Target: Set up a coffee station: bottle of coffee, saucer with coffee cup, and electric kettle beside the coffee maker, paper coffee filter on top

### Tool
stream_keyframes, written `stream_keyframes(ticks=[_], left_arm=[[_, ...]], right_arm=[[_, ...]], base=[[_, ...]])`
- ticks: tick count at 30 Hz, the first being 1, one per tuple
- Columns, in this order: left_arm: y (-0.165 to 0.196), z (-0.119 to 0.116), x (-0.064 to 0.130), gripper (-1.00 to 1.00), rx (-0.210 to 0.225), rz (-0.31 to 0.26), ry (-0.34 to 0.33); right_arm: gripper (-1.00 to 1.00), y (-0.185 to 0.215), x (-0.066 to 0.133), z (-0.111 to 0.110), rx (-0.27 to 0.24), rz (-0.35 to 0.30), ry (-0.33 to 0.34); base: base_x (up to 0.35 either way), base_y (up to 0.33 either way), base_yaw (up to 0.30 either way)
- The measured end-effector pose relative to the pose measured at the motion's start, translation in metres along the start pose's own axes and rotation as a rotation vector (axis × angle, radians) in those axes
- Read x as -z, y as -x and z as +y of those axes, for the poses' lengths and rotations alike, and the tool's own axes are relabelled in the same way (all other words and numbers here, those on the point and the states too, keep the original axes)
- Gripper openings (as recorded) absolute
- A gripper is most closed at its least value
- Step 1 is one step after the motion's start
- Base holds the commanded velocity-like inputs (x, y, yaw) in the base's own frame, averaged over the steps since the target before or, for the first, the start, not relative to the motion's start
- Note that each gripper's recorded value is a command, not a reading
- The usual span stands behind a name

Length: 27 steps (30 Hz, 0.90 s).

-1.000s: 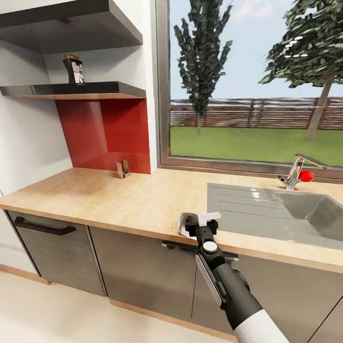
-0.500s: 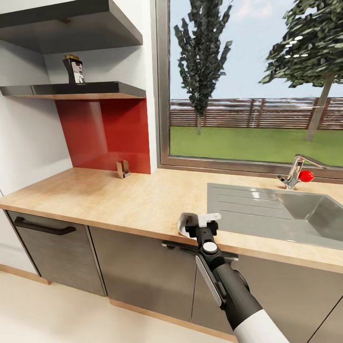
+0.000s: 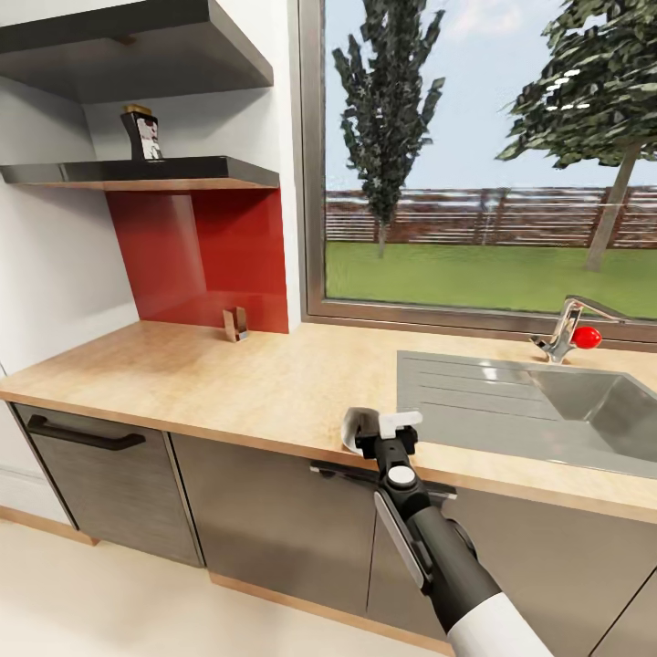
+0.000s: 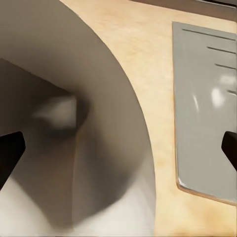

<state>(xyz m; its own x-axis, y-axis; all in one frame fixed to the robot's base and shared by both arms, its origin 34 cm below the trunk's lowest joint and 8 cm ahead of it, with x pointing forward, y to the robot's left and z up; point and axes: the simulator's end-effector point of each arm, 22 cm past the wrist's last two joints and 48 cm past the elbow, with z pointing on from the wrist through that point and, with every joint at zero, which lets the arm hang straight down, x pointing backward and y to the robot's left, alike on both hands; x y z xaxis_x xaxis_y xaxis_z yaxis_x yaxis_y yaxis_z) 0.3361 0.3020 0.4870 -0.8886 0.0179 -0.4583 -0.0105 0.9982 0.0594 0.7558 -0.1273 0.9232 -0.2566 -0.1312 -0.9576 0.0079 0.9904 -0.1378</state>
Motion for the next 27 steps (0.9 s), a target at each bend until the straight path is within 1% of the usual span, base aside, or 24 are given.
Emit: stream_keyframes(ticks=[6,25,26,27], left_arm=[[0.0,0.0,0.0,1.0,0.0,0.0,0.0],[0.0,0.0,0.0,1.0,0.0,0.0,0.0],[0.0,0.0,0.0,1.0,0.0,0.0,0.0],[0.0,0.0,0.0,1.0,0.0,0.0,0.0]], right_arm=[[1.0,-0.0058,-0.0011,0.0004,0.005,0.012,0.0],[1.0,-0.0065,-0.0014,-0.0001,0.004,0.013,-0.001],[-1.0,-0.0065,-0.0014,-0.0001,0.004,0.013,-0.001],[-1.0,-0.0065,-0.0014,-0.0002,0.004,0.013,-0.001]], base=[[0.0,0.0,0.0],[0.027,0.0,0.0],[0.002,0.0,0.0],[0.001,0.0,0.0]])
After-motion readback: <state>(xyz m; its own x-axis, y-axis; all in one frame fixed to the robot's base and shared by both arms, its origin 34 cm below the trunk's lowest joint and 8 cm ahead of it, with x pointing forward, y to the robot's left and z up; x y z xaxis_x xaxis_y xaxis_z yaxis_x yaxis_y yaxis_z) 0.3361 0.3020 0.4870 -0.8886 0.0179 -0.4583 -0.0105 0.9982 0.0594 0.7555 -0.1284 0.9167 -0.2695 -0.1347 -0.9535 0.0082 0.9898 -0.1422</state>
